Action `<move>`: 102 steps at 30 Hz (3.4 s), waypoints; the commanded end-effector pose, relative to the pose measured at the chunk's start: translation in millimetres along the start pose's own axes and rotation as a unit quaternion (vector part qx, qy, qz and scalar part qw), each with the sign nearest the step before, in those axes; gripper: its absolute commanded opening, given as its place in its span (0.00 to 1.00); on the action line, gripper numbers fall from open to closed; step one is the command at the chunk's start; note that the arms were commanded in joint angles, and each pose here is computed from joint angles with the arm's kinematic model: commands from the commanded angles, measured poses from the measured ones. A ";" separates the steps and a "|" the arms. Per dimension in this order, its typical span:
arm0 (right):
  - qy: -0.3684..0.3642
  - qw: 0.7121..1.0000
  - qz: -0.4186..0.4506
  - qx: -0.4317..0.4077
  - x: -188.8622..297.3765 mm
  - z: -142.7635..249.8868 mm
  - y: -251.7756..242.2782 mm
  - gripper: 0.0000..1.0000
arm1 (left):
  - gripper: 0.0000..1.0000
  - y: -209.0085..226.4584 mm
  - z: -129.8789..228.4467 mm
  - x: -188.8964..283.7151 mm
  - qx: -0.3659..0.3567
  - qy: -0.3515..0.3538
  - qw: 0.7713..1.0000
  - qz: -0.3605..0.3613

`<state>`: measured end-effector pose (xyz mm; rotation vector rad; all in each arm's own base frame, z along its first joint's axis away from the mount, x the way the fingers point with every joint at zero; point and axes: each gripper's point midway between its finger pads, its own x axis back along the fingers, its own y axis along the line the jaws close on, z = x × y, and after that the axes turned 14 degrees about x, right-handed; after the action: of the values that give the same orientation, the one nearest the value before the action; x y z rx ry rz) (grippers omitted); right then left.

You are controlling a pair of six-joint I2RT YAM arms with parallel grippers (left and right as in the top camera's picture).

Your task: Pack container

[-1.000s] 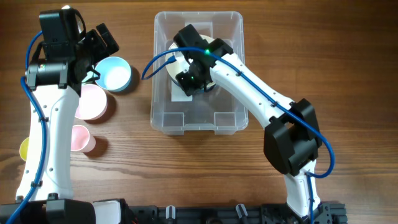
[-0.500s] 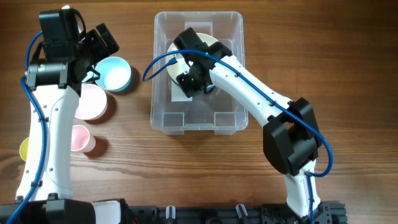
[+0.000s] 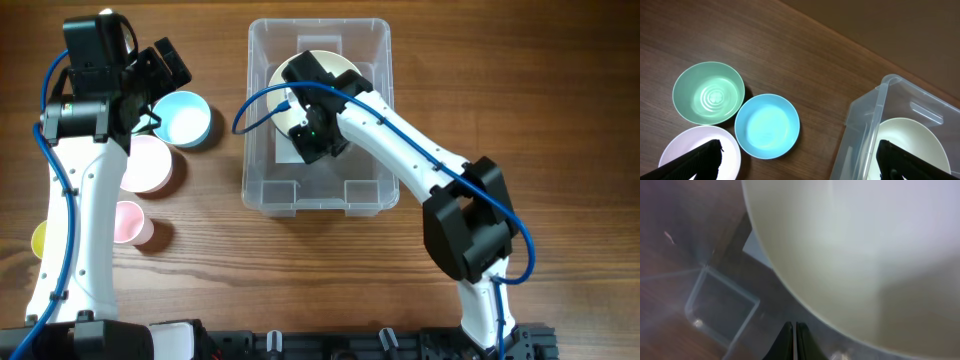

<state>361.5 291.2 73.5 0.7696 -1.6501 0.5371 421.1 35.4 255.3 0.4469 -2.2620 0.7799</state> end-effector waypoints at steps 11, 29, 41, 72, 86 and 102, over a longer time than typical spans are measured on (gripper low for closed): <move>0.020 1.000 0.004 -0.018 -3.3 27.4 1.3 0.05 | 1.00 -2.9 -2.9 0.8 0.006 -0.002 1.000 0.008; -0.051 0.994 0.087 -0.041 -10.2 0.1 -29.7 0.04 | 1.00 -2.4 -2.2 0.9 0.006 -0.001 1.000 0.006; -0.266 0.932 0.162 -0.184 236.6 36.9 -112.8 0.71 | 1.00 -12.1 15.9 -3.6 0.006 0.047 0.998 0.037; -0.135 0.924 0.136 -0.330 206.1 152.0 -188.0 0.65 | 0.34 46.9 145.7 -187.8 0.010 0.203 0.970 -0.134; -0.133 0.924 0.139 -0.331 206.3 152.9 -188.9 0.62 | 0.04 -12.7 88.2 -152.0 -0.050 0.143 0.987 -0.058; -0.096 0.897 0.177 -0.394 212.2 186.4 -198.6 0.60 | 0.04 -178.7 199.7 50.5 -0.252 0.183 0.942 0.123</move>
<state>364.7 4.5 230.7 0.0393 -2.0079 0.0262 398.7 -189.3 280.4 -0.1307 -2.1681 0.4640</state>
